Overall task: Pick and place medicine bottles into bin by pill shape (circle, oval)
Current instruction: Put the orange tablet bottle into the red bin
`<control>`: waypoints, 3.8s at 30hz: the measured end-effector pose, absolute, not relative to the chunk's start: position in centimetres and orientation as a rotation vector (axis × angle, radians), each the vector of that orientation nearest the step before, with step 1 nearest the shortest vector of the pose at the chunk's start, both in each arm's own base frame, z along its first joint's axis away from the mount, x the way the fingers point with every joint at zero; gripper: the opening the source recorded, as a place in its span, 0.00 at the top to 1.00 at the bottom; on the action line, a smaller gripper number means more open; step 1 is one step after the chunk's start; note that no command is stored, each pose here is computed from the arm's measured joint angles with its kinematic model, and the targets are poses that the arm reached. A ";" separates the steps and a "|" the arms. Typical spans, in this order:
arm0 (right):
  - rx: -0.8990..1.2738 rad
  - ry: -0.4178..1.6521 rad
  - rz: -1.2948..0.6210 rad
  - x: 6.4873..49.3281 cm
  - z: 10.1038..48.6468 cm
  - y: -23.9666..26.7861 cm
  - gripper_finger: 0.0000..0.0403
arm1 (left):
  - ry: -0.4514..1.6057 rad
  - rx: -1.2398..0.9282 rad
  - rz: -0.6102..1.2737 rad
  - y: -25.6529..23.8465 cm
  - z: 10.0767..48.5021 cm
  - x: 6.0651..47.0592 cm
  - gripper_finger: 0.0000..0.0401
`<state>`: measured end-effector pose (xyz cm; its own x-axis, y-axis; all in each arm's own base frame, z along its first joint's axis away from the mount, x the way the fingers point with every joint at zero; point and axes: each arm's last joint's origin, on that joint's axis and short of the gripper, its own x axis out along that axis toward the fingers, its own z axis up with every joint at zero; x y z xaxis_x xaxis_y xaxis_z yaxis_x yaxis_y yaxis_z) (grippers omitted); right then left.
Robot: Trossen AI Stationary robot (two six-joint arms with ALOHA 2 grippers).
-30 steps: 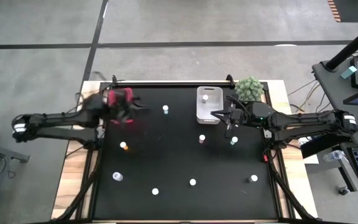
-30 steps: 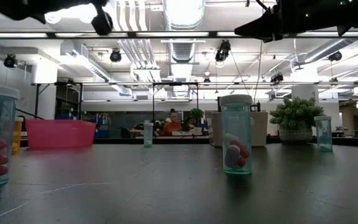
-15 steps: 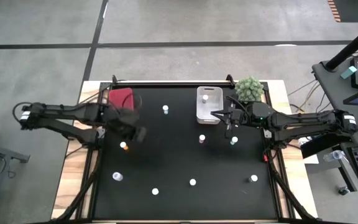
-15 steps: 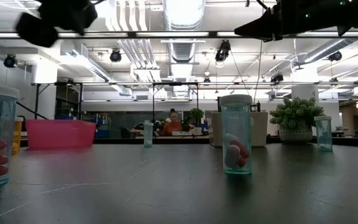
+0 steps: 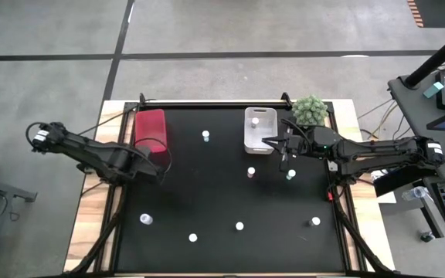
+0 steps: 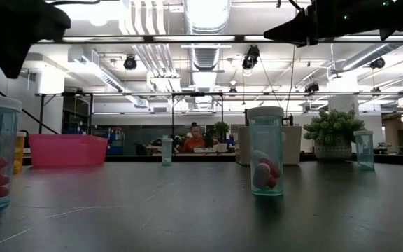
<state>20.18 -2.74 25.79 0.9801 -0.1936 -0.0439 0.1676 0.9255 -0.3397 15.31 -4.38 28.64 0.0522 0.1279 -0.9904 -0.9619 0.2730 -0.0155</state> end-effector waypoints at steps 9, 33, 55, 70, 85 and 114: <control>-0.362 0.074 -0.186 20.2 25.9 -2.7 0.97 | 1.197 -0.929 1.032 -4.3 27.3 15.1 1.00; -0.376 0.076 -0.185 20.2 25.9 -2.7 0.97 | 1.155 -0.961 1.099 -4.0 21.2 15.5 0.41; -0.376 0.076 -0.185 20.2 26.0 -2.7 0.97 | 1.207 -0.895 1.121 -4.1 18.5 17.2 0.61; -0.335 0.084 -0.185 20.2 25.8 -2.7 0.97 | 1.203 -0.881 1.021 -3.8 20.4 18.2 0.75; -0.303 0.104 -0.182 20.2 25.5 -2.7 0.97 | 1.102 -0.662 0.919 3.8 28.8 20.6 0.74; -0.311 0.107 -0.182 20.2 25.5 -2.7 0.97 | 1.247 -0.637 1.136 22.3 24.5 15.9 0.74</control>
<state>20.17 -2.74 25.48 0.9780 -0.1941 -0.0763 0.1613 0.9360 -0.3130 15.89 22.26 24.46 -0.0772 0.3125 -0.9468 -0.9135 0.3583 0.1927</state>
